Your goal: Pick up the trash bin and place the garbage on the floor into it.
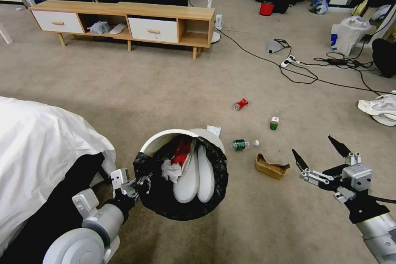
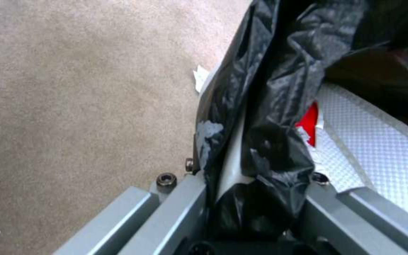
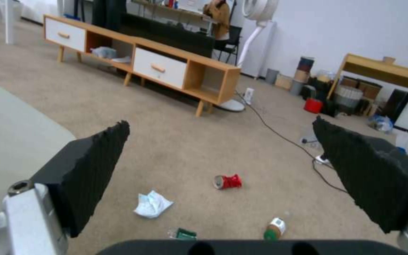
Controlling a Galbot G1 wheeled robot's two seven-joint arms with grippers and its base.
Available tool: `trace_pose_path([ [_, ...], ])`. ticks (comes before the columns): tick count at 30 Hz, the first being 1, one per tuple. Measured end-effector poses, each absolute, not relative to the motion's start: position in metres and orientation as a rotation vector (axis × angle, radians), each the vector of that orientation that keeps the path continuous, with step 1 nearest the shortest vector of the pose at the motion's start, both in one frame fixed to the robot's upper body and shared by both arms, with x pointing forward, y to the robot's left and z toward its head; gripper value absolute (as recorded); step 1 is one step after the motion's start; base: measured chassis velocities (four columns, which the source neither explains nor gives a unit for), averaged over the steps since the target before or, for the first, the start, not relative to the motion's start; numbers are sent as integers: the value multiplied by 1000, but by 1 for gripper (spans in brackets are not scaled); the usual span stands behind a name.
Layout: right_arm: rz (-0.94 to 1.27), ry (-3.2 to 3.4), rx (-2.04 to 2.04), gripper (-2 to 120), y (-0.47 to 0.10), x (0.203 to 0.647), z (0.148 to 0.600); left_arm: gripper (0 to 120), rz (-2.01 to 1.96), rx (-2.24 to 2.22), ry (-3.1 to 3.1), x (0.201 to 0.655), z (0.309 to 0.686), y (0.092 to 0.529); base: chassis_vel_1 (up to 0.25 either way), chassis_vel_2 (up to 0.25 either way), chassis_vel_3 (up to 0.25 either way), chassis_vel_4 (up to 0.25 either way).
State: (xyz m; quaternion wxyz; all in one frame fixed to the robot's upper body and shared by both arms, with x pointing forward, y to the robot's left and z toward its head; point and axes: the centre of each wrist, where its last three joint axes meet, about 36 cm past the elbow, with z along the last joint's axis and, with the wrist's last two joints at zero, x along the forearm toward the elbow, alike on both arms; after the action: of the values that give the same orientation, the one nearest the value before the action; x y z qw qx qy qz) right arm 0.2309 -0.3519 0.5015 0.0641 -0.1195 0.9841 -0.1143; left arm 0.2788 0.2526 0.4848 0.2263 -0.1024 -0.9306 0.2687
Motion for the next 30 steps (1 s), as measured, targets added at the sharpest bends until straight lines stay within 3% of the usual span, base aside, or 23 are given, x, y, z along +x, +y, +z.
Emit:
trace_pose_path([
  [30,-334,2993,-364,99,-354,232,500,0,752,-281,-2553,281,481,250,0,0,0,0],
])
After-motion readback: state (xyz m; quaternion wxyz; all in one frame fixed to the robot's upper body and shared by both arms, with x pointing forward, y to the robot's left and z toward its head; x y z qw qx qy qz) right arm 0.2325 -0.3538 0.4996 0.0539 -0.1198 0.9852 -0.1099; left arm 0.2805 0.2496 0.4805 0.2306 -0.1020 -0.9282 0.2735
